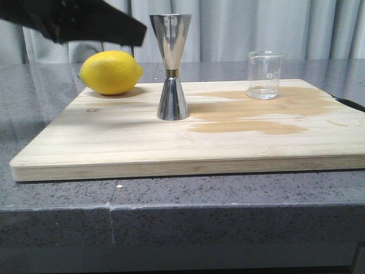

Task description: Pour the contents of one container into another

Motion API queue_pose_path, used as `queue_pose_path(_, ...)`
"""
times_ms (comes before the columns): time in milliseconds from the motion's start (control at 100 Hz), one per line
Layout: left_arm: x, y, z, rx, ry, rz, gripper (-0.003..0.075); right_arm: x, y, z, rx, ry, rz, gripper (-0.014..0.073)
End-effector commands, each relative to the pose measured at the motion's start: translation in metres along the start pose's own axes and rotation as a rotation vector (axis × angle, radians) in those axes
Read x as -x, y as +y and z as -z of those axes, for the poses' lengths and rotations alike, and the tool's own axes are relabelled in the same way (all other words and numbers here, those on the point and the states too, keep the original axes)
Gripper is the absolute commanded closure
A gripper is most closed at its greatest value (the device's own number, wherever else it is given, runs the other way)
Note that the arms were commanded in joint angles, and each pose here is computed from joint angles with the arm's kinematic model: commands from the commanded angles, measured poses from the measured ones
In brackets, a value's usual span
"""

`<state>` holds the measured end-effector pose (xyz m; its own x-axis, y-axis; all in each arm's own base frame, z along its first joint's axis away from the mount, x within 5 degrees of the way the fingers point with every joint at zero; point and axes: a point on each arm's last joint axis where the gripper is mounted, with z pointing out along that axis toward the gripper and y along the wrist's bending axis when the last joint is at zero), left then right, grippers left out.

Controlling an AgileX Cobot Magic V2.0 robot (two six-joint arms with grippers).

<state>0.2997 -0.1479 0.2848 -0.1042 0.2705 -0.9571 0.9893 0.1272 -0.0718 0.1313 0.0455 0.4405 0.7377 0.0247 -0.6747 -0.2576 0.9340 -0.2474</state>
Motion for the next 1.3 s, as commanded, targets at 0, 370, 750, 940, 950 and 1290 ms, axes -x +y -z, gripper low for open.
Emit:
queue_pose_path(0,0.037,-0.021,0.021,-0.042,-0.121,-0.066,0.0311,0.012,-0.003,-0.002,-0.01,-0.069,0.007,0.0012)
queue_pose_path(370,0.098,-0.07,0.084,0.131,-0.278,-0.217,0.0322,0.012,-0.003,-0.002,-0.01,-0.069,0.007,0.0013)
queue_pose_path(750,0.169,-0.143,0.147,0.525,-0.56,-0.31,0.0473,0.007,-0.016,-0.002,-0.129,0.186,0.084,0.0013)
queue_pose_path(940,0.177,-0.184,0.194,1.074,-0.647,-0.297,0.0478,0.035,-0.023,0.008,-0.169,0.255,0.227,0.0014)
queue_pose_path(950,0.176,-0.185,0.195,1.088,-0.65,-0.293,0.0478,0.036,-0.023,0.009,-0.168,0.26,0.232,0.0014)
queue_pose_path(1290,0.094,-0.258,0.199,1.279,-0.713,-0.273,0.0478,0.061,-0.021,0.068,-0.229,0.593,0.292,0.0015)
